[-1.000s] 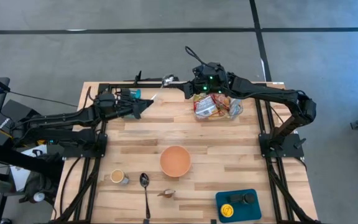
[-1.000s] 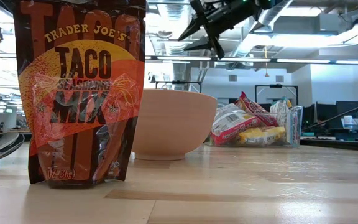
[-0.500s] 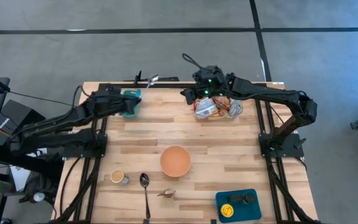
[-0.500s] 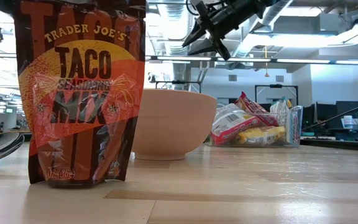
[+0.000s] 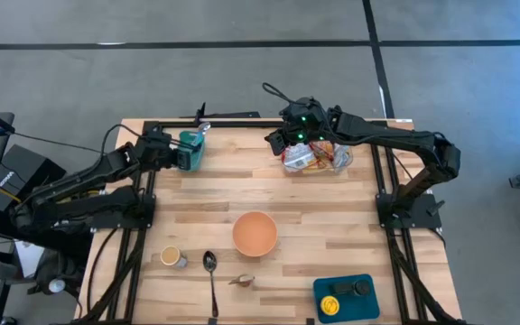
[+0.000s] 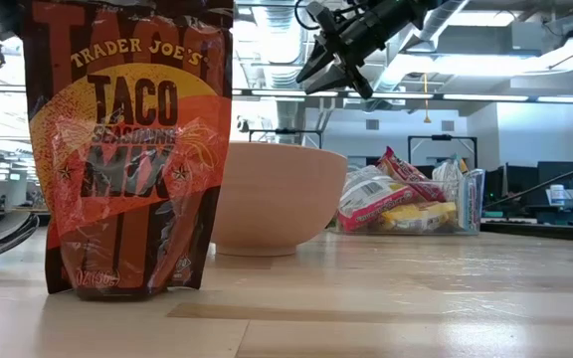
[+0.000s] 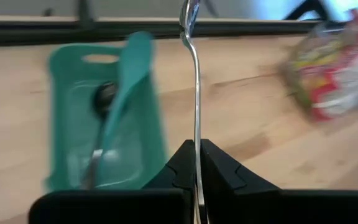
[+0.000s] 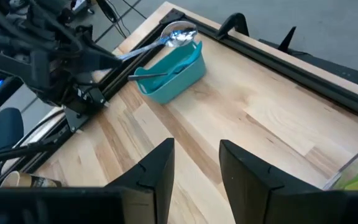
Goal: Pick & Place Food Item
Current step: Put the silver spoon into the light green bin
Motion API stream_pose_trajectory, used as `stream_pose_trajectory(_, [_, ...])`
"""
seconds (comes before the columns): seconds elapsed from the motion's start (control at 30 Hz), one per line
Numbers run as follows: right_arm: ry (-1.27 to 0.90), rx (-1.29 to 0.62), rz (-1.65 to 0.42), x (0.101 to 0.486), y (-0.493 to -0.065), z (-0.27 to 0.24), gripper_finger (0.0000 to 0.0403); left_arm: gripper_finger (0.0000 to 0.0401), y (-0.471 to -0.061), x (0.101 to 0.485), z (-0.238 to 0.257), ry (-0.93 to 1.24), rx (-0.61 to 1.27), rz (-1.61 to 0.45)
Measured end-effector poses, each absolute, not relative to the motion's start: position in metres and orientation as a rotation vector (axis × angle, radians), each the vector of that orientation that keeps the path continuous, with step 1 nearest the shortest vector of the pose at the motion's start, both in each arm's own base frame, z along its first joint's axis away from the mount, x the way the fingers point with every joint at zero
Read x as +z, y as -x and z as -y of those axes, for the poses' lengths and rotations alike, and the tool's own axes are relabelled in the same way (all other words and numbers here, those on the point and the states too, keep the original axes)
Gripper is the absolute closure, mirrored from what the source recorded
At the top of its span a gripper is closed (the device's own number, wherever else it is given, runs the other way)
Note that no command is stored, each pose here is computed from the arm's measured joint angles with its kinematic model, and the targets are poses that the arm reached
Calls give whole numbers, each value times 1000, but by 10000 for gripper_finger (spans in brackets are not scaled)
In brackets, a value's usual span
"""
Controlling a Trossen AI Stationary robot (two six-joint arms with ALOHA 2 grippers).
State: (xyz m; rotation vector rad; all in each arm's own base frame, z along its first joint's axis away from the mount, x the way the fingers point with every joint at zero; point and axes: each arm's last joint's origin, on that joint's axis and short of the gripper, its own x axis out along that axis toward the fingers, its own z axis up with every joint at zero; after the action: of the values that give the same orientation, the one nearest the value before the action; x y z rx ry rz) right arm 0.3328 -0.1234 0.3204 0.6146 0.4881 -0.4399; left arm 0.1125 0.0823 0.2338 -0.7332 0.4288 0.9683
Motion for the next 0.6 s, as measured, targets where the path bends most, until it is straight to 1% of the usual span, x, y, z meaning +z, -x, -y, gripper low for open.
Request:
stream_pose_trajectory(0.2, [-589, -425, -502, 320, -334, 120, 282, 398, -102, 226, -83, 724, 1086, -521])
stream_pose_trajectory(0.6, [-562, -411, -518, 319, -334, 117, 282, 396, -87, 218, -87, 722, 1194, -646])
